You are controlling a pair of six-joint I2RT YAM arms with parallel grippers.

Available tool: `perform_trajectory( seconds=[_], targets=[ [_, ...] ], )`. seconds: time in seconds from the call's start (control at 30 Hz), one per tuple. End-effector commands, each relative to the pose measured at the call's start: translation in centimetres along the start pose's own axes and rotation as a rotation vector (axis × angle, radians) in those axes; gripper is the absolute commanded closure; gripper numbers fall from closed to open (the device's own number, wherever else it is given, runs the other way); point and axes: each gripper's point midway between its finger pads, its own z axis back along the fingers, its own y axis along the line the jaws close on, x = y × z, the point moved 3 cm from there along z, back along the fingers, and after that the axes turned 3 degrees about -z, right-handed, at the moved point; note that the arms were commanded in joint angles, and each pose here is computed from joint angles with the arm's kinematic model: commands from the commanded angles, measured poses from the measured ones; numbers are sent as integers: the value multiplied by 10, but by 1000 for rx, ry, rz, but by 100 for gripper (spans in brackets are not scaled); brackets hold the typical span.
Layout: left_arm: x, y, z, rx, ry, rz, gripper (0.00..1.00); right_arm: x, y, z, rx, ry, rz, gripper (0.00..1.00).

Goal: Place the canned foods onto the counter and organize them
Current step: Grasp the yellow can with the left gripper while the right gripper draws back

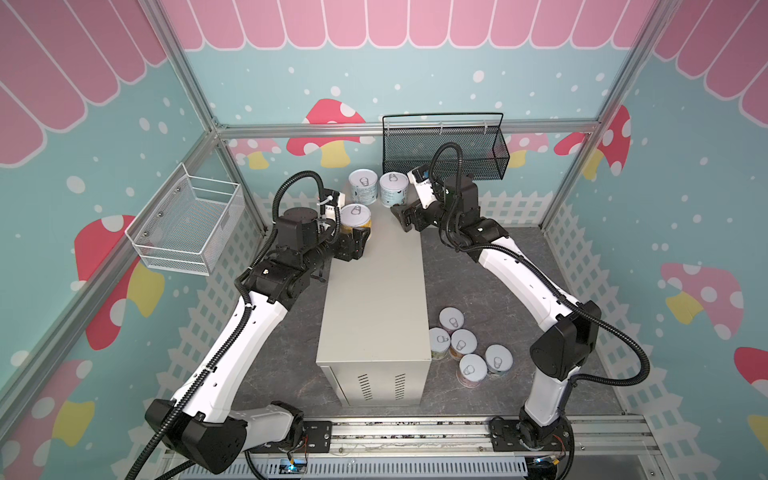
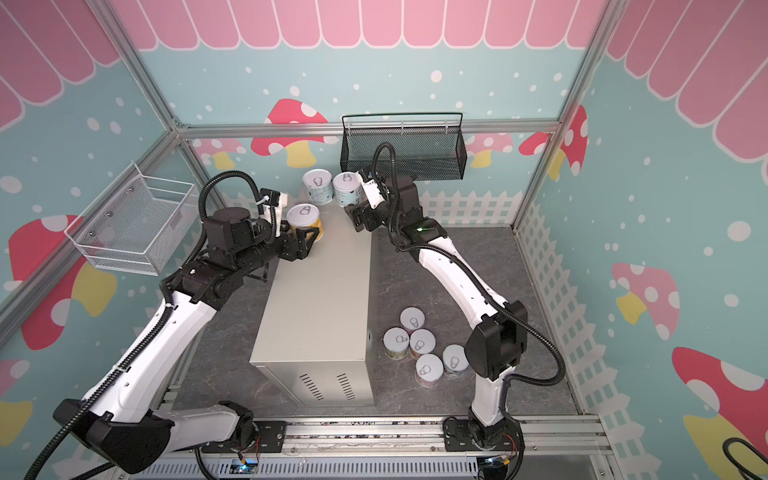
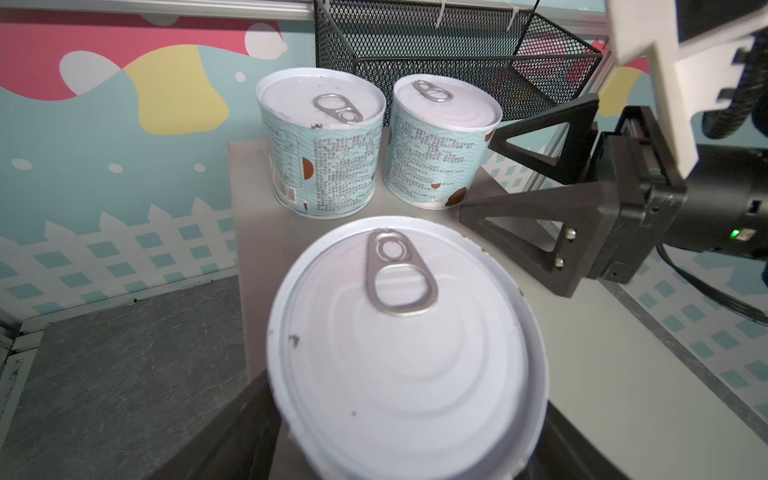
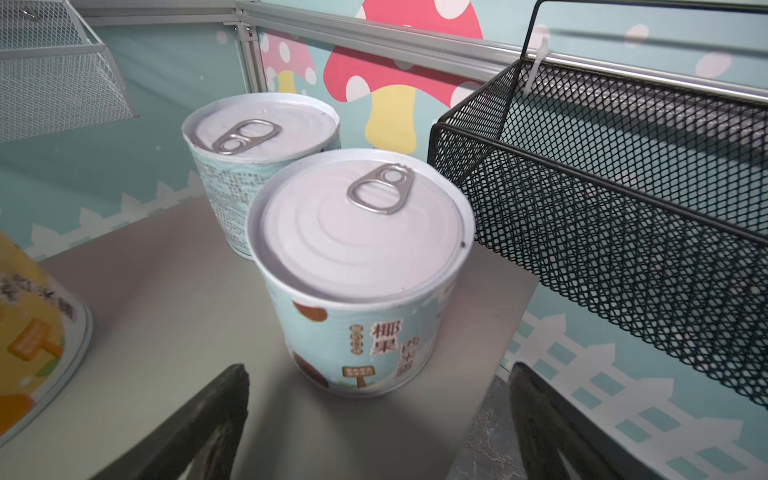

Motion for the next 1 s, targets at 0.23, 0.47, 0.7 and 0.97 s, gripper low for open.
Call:
perform_trajectory(
  seconds=[0.23,0.47,0.7,0.97],
  targets=[
    [3,-1,7,-23,-34,-4,19,8,-11,-21,22,-64,-9,5],
    [3,-1,7,-27,-36,-2,19,11,-11,-26,30,-75,-22,5],
    [1,-2,6,-31,-34,2,19,10,-11,-24,20,-70,-23,5],
    [0,0,-3,-43,-19,7,21,14,-6,4,27,-64,-15,4]
  ],
)
